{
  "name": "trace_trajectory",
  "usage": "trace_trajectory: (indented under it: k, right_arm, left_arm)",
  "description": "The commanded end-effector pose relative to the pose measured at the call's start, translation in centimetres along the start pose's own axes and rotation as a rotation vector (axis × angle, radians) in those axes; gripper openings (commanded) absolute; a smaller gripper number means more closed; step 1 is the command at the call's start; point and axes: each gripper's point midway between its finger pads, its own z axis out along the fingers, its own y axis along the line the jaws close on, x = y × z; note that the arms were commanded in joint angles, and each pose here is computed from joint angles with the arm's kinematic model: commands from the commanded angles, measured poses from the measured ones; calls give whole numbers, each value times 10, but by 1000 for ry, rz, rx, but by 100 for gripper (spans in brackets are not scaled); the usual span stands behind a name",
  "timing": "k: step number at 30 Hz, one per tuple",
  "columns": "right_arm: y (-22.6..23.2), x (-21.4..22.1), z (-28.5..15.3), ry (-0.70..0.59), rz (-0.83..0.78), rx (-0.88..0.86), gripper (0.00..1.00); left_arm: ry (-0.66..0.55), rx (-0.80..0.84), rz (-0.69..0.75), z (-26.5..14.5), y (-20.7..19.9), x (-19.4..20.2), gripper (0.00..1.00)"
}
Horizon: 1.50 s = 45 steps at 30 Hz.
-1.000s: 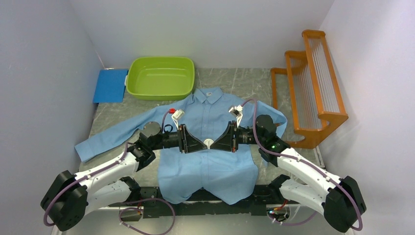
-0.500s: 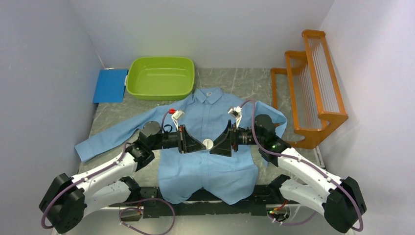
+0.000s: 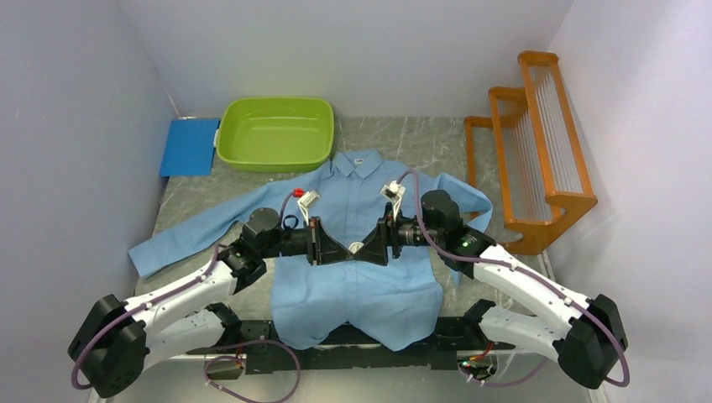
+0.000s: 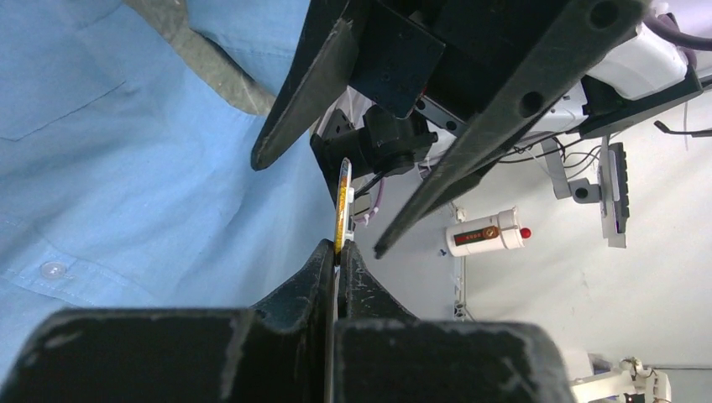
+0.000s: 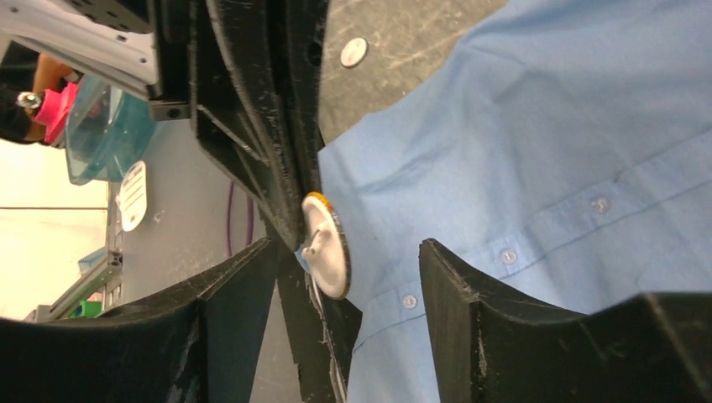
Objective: Pin the brooch onto the clothing
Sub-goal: Open the brooch.
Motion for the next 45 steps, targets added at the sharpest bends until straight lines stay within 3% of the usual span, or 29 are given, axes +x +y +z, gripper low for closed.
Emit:
trace_trajectory:
  k: [1, 10, 13, 14, 15, 16, 19, 23, 29, 38, 45]
  right_arm:
    - [-8, -12, 2, -6, -48, 82, 61]
    - [-16, 0, 5, 39, -50, 120, 15]
    - [-16, 3, 2, 44, -67, 120, 8]
    - [-14, 4, 0, 45, -75, 116, 15]
    - [-12, 3, -1, 40, -87, 112, 37]
    - [-10, 2, -4, 32, -94, 112, 51]
    - [-1, -5, -8, -9, -111, 87, 74]
    - [5, -16, -12, -74, -111, 84, 85]
    - [0, -15, -3, -52, -77, 84, 84]
    - [-10, -8, 9, 4, -55, 92, 64]
    - [-19, 1, 10, 41, -62, 123, 19]
  left_arm:
    - [-24, 30, 40, 2, -7, -4, 3]
    - [0, 14, 46, 3, -6, -1, 3]
    - [3, -9, 58, 1, -3, 0, 3]
    - [6, -18, 62, 0, -2, 0, 2]
    - [12, -31, 60, -1, 0, 2, 3]
    - [13, -35, 67, -2, 0, 2, 3]
    - [24, -53, 74, -4, 2, 4, 3]
    - [42, -80, 96, -5, 5, 4, 3]
    - [75, -70, 114, -2, -1, 2, 3]
    - [81, -52, 105, 0, -3, 3, 3]
    - [87, -58, 110, -2, -4, 5, 3]
